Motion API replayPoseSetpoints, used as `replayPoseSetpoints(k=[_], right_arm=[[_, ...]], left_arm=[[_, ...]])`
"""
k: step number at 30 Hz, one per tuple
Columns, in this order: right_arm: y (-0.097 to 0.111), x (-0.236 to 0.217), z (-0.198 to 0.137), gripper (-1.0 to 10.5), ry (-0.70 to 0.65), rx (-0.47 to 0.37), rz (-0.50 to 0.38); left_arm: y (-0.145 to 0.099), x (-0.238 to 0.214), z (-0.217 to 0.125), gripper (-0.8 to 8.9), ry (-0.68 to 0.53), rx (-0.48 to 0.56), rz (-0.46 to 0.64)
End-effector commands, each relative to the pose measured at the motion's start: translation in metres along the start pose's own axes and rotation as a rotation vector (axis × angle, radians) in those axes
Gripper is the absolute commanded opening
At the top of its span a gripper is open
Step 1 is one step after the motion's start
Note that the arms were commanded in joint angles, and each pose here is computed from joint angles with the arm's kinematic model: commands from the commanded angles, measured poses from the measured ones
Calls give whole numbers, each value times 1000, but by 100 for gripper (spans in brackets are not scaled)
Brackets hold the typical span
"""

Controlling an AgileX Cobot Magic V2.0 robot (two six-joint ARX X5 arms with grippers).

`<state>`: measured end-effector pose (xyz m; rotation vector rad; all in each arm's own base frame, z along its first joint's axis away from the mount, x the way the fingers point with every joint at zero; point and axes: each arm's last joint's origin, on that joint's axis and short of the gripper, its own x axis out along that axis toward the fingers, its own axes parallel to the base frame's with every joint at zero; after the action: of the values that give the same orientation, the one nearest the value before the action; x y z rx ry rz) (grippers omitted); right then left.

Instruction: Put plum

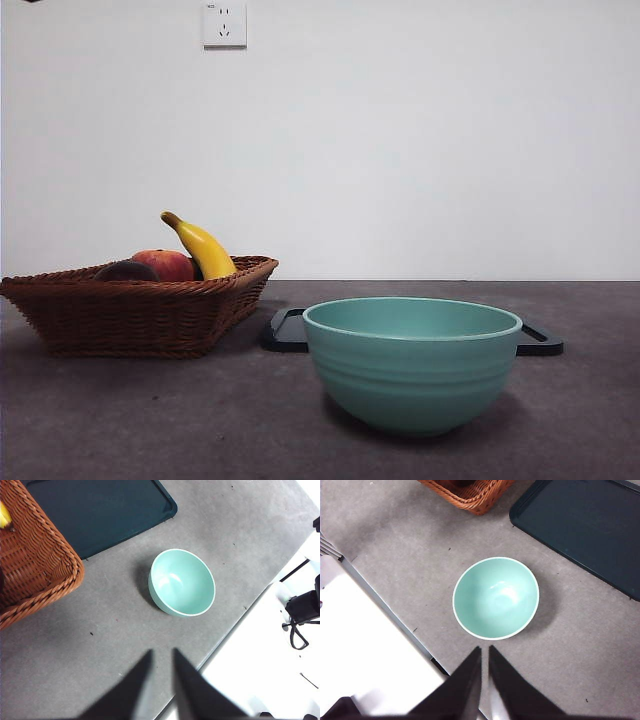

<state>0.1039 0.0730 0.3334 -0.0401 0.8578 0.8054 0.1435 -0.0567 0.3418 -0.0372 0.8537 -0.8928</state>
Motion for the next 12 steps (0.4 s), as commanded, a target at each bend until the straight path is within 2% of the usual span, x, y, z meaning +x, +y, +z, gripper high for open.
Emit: replayPoseSetpoints(k=[1, 12], right_arm=[[2, -2, 4, 8, -14, -21, 5], [2, -2, 4, 8, -14, -18, 5]], left_arm=[[-1, -1, 3, 7, -7, 26, -5], [-1, -1, 3, 7, -8, 27, -5]])
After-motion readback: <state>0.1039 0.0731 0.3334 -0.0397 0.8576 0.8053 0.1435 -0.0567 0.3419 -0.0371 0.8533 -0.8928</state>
